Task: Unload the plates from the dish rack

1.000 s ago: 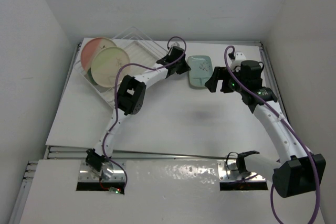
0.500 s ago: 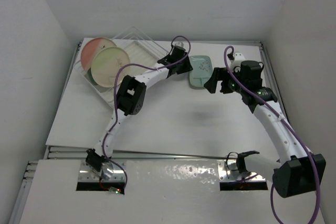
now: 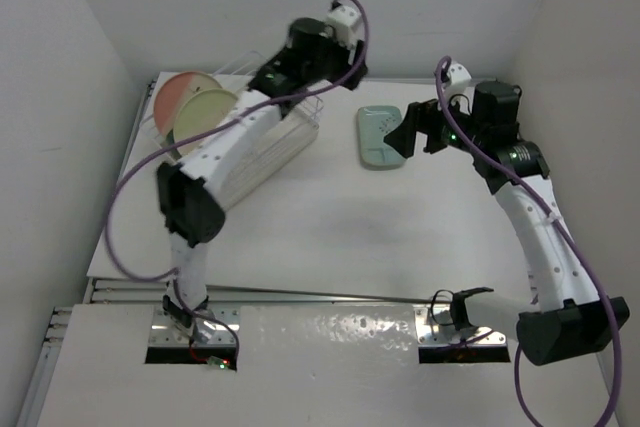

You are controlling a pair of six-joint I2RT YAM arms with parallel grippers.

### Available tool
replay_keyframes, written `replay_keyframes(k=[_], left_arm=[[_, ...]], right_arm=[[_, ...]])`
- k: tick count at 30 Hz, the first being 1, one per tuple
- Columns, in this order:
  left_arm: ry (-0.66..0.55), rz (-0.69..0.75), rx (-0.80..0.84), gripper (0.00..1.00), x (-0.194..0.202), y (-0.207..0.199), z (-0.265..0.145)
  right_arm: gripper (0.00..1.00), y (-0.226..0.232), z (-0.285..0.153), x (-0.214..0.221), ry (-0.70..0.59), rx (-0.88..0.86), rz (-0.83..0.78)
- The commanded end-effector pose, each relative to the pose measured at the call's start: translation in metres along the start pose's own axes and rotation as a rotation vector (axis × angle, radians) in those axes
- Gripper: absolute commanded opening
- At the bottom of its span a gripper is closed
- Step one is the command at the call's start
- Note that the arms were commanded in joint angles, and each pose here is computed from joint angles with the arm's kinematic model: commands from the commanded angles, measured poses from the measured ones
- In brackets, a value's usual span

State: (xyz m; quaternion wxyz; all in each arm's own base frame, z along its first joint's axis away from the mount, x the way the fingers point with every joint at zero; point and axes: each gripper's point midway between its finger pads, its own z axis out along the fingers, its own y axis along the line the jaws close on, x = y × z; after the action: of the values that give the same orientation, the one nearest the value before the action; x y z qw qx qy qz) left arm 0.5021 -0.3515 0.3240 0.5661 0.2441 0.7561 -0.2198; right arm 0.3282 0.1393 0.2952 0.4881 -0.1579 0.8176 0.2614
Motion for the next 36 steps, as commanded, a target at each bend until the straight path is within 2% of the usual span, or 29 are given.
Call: replay_keyframes(k=[1, 2, 3, 4, 5, 8, 12, 17, 19, 20, 22, 27, 32, 36], left_arm=[[0.035, 0.311, -0.069, 0.64, -0.028, 0.075, -0.104], [0.037, 0.322, -0.069, 0.67, -0.034, 0.086, -0.129], [0.08, 0.312, -0.149, 0.69, -0.028, 0.121, -0.147], [0.124, 0.296, -0.198, 0.7, -0.02, 0.138, -0.158], [0.19, 0.272, -0.247, 0.72, -0.009, 0.153, -0.174], [0.254, 0.151, -0.388, 0.78, 0.01, 0.212, -0.213], [0.283, 0.085, -0.482, 0.82, 0.023, 0.249, -0.236], [0.388, 0.047, -0.551, 0.83, 0.066, 0.284, -0.253], [0.407, 0.031, -0.587, 0.77, 0.083, 0.295, -0.251], [0.433, 0.026, -0.665, 0.74, 0.091, 0.308, -0.255], [0.442, 0.018, -0.679, 0.71, 0.098, 0.316, -0.251], [0.461, -0.058, -0.567, 0.62, 0.119, 0.306, -0.228], [0.474, -0.034, -0.556, 0.54, 0.132, 0.304, -0.227], [0.474, -0.046, -0.528, 0.41, 0.135, 0.302, -0.222]], right_arm=[[0.96, 0.006, 0.013, 0.002, 0.026, -0.084, -0.034], [0.96, 0.005, 0.017, 0.004, 0.032, -0.093, -0.03], [0.95, 0.002, 0.021, 0.006, 0.039, -0.091, -0.024], [0.94, 0.0, 0.025, 0.006, 0.04, -0.091, -0.021], [0.94, -0.005, 0.035, 0.013, 0.068, -0.089, -0.005], [0.92, -0.011, 0.05, 0.015, 0.093, -0.093, 0.025], [0.91, -0.013, 0.065, 0.018, 0.11, -0.123, 0.052], [0.9, -0.013, 0.073, 0.026, 0.135, -0.146, 0.085], [0.89, -0.014, 0.074, 0.03, 0.145, -0.146, 0.097], [0.89, -0.013, 0.074, 0.033, 0.152, -0.149, 0.103], [0.89, -0.012, 0.072, 0.037, 0.163, -0.155, 0.111], [0.88, -0.005, 0.067, 0.045, 0.185, -0.175, 0.133], [0.88, -0.003, 0.06, 0.048, 0.163, -0.161, 0.15], [0.87, -0.002, 0.055, 0.048, 0.152, -0.145, 0.156]])
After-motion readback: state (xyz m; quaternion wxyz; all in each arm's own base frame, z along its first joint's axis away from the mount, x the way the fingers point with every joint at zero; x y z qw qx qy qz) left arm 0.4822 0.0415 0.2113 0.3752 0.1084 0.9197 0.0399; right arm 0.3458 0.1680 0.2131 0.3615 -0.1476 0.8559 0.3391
